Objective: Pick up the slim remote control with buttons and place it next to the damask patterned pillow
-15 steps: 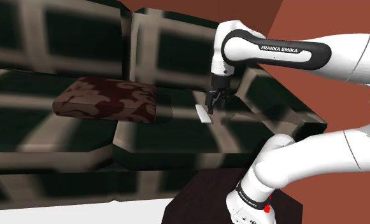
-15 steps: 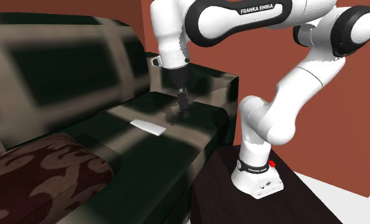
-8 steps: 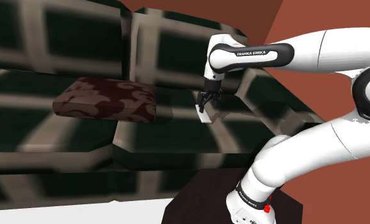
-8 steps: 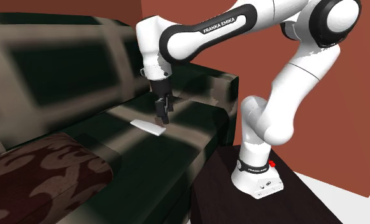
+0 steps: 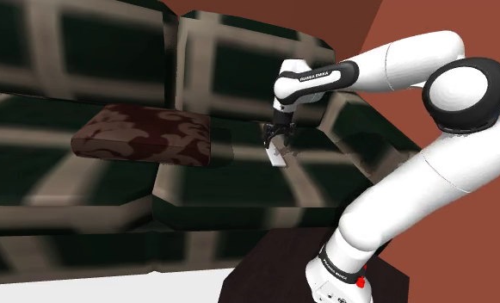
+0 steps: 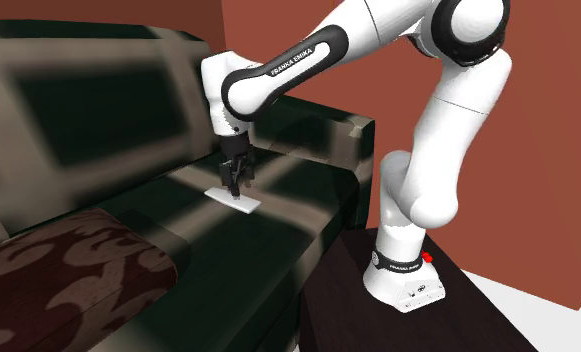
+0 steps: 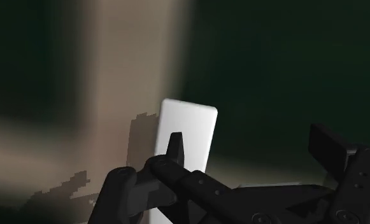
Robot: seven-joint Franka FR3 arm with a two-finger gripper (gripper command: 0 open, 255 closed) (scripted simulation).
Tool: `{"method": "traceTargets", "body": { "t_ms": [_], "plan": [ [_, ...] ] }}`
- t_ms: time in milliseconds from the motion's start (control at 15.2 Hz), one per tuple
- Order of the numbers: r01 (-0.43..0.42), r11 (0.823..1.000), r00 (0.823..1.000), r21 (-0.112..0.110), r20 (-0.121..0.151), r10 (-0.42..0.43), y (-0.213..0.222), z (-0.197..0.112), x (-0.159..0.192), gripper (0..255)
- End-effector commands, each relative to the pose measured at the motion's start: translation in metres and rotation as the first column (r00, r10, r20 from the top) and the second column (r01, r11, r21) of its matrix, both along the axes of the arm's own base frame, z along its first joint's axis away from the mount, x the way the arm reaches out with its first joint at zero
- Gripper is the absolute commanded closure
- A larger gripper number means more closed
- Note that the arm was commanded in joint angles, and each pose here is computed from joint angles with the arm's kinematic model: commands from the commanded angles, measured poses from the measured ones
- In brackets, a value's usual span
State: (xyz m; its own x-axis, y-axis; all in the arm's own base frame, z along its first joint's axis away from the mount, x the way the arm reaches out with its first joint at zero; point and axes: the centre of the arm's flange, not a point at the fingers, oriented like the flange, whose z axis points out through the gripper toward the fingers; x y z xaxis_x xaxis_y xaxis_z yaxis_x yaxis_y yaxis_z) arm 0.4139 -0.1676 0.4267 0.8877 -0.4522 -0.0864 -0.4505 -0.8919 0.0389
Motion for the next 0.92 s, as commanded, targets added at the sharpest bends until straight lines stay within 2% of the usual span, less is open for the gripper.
{"method": "traceTargets", "body": {
  "t_ms": [0, 264, 528, 858],
  "plan": [
    [0.049, 0.999, 0.999, -0.004, 0.014, -0.049, -0.016, -0.012, 0.010, 0],
    [0.144, 0.990, 0.989, -0.008, 0.039, -0.143, -0.058, -0.035, 0.028, 0],
    [0.237, 0.972, 0.970, -0.009, 0.064, -0.236, -0.102, -0.057, 0.043, 0],
    [0.249, 0.969, 0.967, -0.010, 0.067, -0.247, -0.108, -0.080, 0.044, 0]
  ]
}}
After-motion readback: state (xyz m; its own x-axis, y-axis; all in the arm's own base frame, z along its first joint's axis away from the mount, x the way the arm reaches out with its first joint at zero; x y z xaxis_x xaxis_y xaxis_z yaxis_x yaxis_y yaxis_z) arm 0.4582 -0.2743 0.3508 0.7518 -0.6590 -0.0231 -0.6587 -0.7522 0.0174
